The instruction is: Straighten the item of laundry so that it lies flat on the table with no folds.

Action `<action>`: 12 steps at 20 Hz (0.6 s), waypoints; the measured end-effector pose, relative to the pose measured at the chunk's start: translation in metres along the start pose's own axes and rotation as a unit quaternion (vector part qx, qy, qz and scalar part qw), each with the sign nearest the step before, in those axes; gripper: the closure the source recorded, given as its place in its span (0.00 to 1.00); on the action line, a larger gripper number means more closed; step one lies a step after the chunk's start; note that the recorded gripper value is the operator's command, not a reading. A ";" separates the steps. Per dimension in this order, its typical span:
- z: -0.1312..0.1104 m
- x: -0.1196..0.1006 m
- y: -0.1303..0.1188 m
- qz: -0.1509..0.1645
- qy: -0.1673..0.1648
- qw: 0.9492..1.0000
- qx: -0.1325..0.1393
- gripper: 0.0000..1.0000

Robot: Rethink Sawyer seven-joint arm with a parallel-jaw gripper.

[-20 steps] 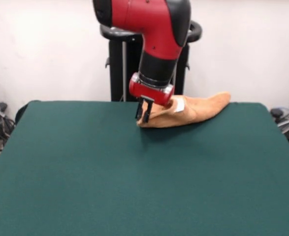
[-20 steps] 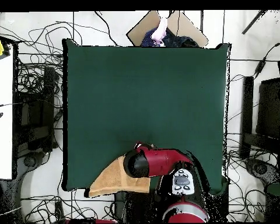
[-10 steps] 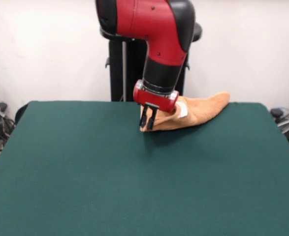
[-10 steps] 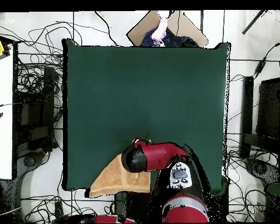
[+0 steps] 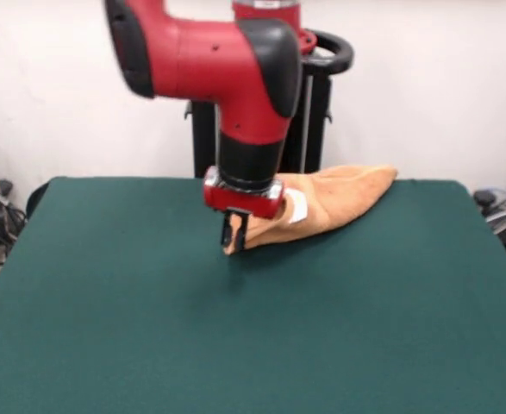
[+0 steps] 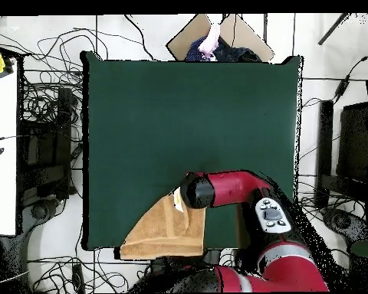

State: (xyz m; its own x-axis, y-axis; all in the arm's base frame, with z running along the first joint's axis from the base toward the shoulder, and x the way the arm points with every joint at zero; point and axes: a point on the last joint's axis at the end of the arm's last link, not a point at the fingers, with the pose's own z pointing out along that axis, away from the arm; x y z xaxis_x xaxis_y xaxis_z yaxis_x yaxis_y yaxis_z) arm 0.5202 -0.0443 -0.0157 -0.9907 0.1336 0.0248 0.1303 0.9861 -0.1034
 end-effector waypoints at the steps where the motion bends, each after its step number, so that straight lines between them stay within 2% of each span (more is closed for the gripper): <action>1: 0.004 -0.008 -0.009 -0.016 0.006 1.000 -0.005 1.00; 7: 0.012 -0.034 -0.034 -0.078 0.014 0.997 -0.017 1.00; 12: 0.012 -0.054 -0.041 -0.111 0.008 0.993 -0.026 1.00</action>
State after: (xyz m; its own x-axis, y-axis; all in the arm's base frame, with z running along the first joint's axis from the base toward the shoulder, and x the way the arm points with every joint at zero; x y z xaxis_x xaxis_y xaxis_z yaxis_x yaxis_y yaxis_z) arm 0.5682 -0.0927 -0.0248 -0.9946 -0.0863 0.0577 -0.0887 0.9952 -0.0412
